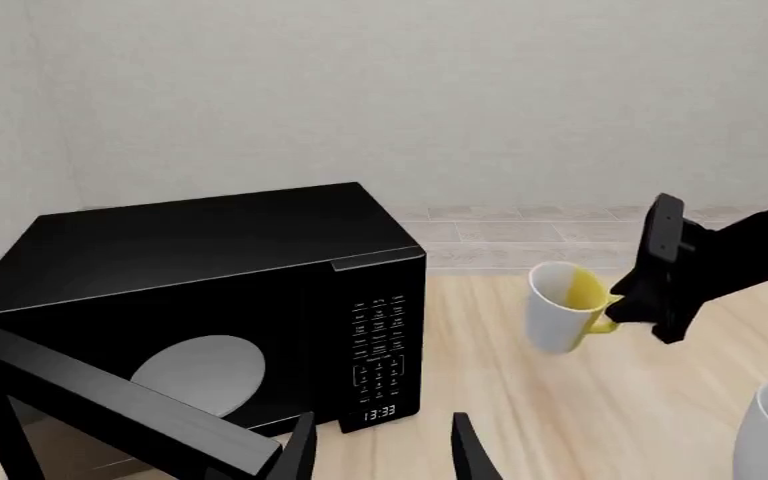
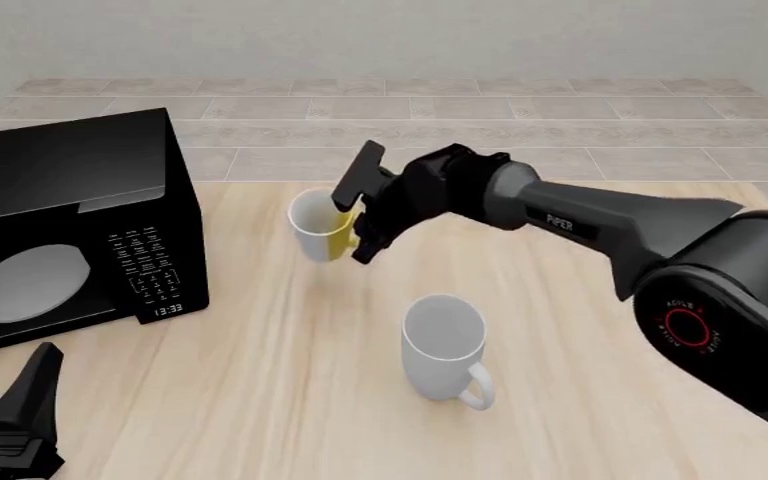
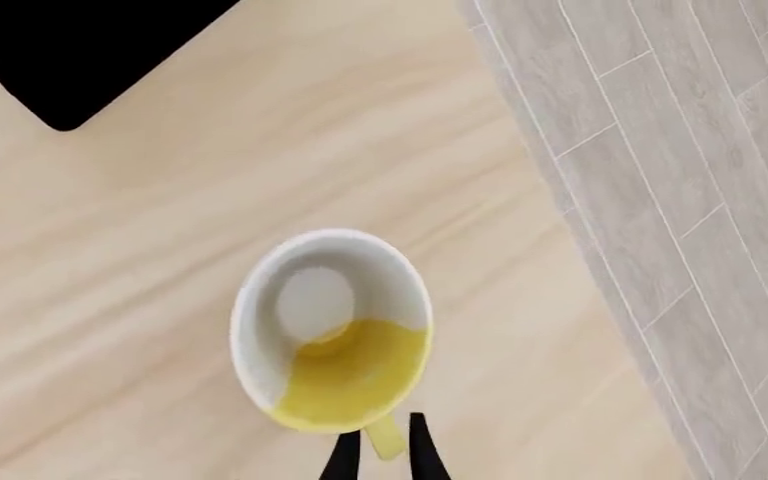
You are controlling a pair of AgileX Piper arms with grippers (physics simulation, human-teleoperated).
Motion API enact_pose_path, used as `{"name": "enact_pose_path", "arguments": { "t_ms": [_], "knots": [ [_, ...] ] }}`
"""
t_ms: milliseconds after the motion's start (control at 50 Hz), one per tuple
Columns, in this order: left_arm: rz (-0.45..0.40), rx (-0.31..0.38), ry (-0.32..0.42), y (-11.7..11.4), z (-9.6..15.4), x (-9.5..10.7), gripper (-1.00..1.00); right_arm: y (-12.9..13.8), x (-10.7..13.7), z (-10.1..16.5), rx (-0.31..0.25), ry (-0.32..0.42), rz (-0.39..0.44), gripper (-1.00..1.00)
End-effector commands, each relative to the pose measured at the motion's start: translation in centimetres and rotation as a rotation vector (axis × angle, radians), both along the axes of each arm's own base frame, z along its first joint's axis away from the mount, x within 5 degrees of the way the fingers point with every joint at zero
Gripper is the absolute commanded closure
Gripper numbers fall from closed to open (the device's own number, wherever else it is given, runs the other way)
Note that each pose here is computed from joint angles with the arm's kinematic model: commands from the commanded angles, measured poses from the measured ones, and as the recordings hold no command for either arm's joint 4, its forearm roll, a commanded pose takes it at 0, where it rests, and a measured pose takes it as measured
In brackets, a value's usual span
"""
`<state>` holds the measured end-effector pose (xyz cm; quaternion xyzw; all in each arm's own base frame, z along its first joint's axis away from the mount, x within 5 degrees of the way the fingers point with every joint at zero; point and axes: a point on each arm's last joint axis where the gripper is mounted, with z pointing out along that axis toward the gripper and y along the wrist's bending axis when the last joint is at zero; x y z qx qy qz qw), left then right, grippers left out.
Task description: Put the yellow and white mug to the front of the white mug.
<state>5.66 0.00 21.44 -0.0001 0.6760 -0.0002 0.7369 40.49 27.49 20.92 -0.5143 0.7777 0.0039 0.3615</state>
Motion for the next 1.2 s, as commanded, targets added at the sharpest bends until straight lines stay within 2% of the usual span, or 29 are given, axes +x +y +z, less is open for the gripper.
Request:
{"name": "enact_pose_path", "arguments": {
  "t_ms": [20, 460, 1200],
  "knots": [
    [0.0, 0.0, 0.0, 0.0, 0.0, 0.0, -1.0, -1.6, 0.3, 1.3, 0.018, -0.016, -0.037, 1.0],
    [0.0, 0.0, 0.0, 0.0, 0.0, 0.0, -1.0, -5.3, 0.6, 0.7, 0.008, -0.008, -0.103, 1.0],
    [0.0, 0.0, 0.0, 0.0, 0.0, 0.0, -1.0, -8.1, -0.9, -0.6, 0.015, 0.01, -0.16, 1.0]
  ]
}}
